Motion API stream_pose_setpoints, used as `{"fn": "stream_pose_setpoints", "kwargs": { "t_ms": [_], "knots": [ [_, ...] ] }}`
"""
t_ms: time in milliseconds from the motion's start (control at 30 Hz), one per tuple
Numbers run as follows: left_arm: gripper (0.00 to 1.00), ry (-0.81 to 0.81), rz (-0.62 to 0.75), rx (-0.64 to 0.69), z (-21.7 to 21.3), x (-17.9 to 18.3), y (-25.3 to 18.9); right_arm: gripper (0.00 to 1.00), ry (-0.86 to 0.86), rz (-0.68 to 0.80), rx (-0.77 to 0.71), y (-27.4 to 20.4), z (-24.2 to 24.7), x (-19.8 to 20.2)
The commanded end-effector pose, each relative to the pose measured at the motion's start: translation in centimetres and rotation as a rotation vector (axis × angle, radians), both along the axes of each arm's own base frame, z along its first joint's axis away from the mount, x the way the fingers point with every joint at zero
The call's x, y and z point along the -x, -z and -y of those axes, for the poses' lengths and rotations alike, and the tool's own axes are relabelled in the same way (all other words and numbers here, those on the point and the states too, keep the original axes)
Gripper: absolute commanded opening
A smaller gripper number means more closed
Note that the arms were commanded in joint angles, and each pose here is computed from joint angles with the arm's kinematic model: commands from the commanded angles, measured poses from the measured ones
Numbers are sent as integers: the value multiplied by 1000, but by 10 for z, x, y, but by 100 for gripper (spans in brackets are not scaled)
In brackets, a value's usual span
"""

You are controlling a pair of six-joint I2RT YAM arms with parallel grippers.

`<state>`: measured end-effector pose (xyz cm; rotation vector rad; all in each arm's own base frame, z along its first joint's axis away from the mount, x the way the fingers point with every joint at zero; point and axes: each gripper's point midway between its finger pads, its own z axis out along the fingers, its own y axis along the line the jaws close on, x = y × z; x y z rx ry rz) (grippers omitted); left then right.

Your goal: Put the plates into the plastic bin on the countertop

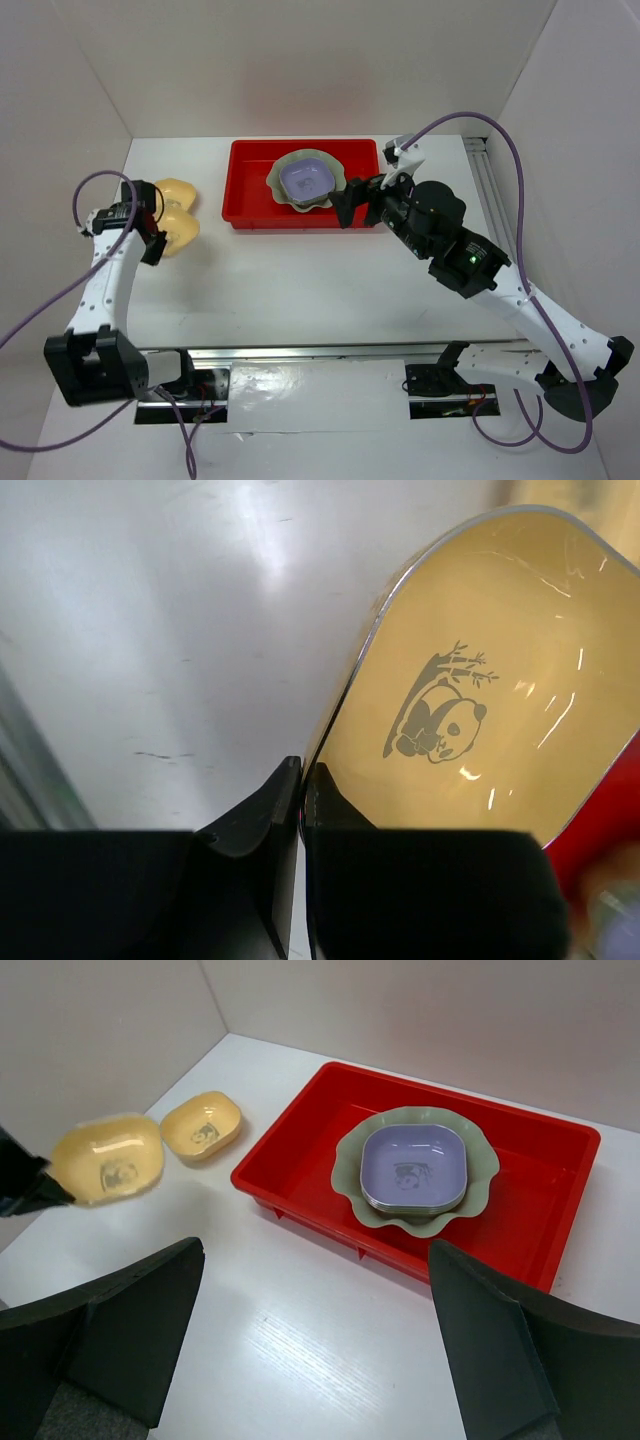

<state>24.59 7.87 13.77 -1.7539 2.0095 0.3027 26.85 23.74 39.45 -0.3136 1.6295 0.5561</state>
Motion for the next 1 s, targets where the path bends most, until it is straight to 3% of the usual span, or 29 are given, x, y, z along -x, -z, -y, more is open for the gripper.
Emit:
{"fn": "stream_pose_setpoints", "kwargs": {
  "t_ms": [0, 100, 233, 367, 500, 567, 667, 700, 800, 867, 967],
  "knots": [
    [0, 145, 261, -66, 9, -31, -72, 100, 31, 60, -44, -17, 1, -5],
    [0, 375, 567, -71, 39, -74, -130, 100, 71, 93, -128, -27, 15, 0],
    [0, 546, 685, -30, 86, -116, -154, 100, 86, 189, -302, -62, 43, 22],
    [0, 620, 698, 19, 134, -167, -168, 100, 120, 157, -297, -68, 50, 21],
    [0, 614, 585, 100, 190, -215, -128, 100, 118, 155, -324, -78, 53, 25],
    [0, 637, 611, 111, 223, -232, -138, 100, 128, 160, -332, -83, 59, 28],
    [0, 613, 464, 120, 246, -251, -87, 100, 146, 149, -320, -82, 63, 28],
    [0, 600, 487, 129, 250, -263, -97, 100, 146, 149, -320, -82, 63, 28],
    [0, 684, 462, 152, 277, -287, -73, 100, 159, 142, -312, -80, 67, 29],
    [0, 719, 412, 131, 290, -293, -48, 100, 160, 131, -297, -75, 65, 27],
    [0, 706, 407, 126, 291, -299, -43, 100, 160, 135, -289, -77, 66, 27]
  ]
}}
